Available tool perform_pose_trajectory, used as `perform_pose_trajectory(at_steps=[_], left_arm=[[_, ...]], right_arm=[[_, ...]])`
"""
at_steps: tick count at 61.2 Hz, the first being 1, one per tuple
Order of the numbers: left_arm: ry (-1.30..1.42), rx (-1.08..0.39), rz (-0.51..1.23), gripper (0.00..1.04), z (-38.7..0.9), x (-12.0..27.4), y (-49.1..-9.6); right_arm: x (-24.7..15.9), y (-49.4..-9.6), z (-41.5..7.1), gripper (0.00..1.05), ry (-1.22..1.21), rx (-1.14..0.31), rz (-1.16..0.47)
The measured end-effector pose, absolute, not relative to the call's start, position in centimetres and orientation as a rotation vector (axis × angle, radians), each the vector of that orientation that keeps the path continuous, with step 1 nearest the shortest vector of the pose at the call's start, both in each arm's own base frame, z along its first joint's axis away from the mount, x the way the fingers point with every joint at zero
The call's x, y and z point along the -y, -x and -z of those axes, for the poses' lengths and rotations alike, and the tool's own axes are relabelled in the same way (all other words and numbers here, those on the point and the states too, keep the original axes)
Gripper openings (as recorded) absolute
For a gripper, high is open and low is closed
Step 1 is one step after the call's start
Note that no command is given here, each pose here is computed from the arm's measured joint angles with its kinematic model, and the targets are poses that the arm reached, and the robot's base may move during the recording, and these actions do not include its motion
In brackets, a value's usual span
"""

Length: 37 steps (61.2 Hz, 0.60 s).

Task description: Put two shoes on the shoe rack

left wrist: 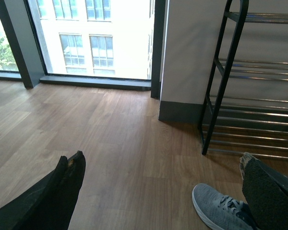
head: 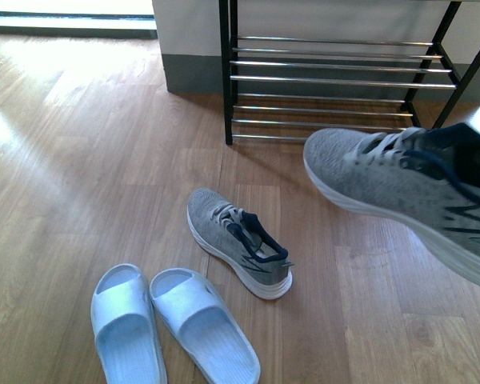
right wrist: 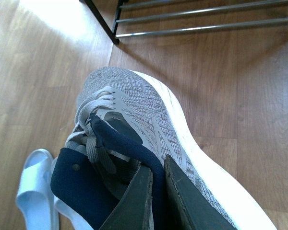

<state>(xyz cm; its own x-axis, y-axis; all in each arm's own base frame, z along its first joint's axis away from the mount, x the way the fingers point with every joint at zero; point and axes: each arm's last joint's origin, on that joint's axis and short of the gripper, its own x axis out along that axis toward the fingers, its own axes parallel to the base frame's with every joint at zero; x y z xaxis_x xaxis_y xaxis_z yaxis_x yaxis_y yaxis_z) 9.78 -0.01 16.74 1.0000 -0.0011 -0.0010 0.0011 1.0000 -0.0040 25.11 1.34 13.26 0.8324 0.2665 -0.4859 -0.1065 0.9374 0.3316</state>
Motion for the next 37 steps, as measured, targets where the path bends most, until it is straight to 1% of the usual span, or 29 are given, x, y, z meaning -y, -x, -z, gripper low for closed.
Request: perform_pose_trajectory(at_steps=[10, 19, 31, 37], left_arm=[[0.004, -0.001, 0.001, 0.95, -16.7, 0.0, -9.8], [0.004, -0.001, 0.001, 0.95, -16.7, 0.0, -9.8], [0.004, -0.001, 0.001, 0.95, -16.7, 0.0, -9.8], [0.004, -0.001, 0.001, 0.95, -16.7, 0.0, -9.8]], right_arm=[[0.9, -21.6, -18.2, 0.05, -0.383, -0.423, -0.19], [2.8, -18.8, -21.2, 0.05, -0.445, -0.323, -0.166], [5.2, -15.8, -22.4, 0.05, -0.484, -0.236, -0.122], [5.6, -15.4, -22.2, 0.05, -0.489, -0.229, -0.109]])
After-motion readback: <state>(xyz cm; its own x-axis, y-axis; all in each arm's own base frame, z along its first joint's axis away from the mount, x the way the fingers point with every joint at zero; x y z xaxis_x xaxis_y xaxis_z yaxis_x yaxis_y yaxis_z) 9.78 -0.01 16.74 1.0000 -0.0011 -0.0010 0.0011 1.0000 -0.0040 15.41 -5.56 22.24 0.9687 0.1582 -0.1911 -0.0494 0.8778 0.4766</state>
